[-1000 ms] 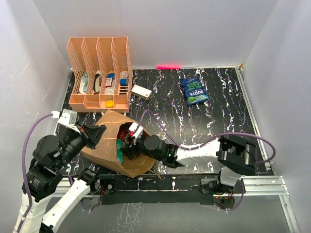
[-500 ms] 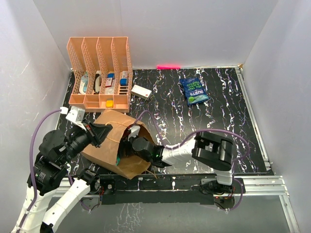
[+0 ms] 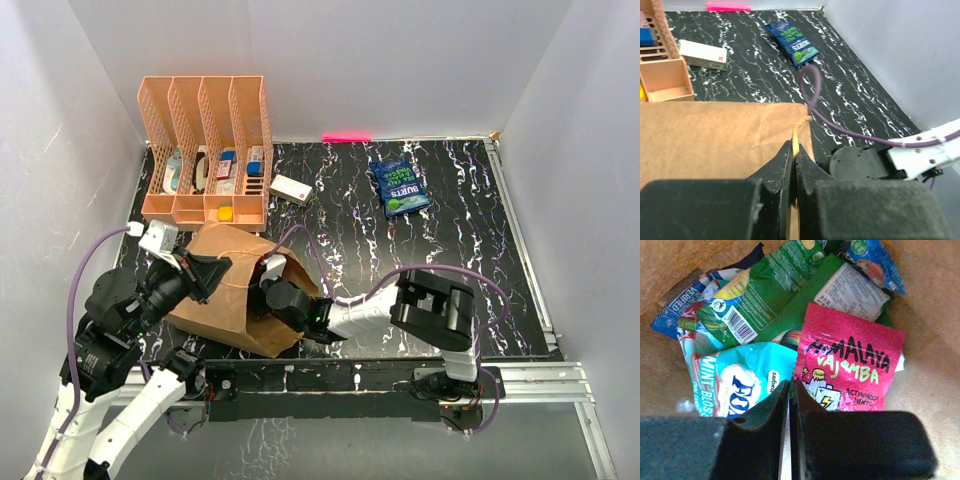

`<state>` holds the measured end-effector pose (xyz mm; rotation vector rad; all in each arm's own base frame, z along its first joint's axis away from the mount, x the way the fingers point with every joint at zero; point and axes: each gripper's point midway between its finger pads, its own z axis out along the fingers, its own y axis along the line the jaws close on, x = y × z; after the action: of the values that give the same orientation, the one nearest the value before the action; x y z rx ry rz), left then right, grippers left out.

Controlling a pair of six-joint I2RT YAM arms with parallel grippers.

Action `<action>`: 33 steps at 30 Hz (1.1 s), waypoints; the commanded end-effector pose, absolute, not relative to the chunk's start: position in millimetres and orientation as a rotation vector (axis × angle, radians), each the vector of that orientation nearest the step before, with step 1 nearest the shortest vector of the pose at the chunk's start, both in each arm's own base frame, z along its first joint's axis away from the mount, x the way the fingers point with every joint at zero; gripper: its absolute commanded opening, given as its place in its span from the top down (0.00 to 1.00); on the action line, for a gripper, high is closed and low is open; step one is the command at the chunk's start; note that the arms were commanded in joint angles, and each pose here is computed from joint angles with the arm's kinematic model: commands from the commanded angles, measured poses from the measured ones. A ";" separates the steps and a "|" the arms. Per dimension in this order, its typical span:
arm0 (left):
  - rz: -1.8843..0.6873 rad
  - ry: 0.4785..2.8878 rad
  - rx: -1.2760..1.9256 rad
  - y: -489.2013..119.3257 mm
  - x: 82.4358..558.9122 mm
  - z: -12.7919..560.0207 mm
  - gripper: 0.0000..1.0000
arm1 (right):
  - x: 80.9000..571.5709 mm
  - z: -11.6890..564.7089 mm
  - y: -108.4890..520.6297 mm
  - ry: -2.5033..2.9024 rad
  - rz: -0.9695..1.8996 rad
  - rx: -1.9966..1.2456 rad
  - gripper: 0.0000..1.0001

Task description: Take the snacks out of the paper bag

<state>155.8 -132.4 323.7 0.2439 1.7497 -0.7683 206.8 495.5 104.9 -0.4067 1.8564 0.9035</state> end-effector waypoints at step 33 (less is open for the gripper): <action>-0.716 1.742 0.235 -129.8 167.7 312.5 1.00 | 170.9 150.1 491.9 1.730 1.080 -0.481 0.21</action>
<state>167.0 -116.3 302.4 0.1602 1.7775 -0.6656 150.2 465.1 109.4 -0.6278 1.8427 1.0425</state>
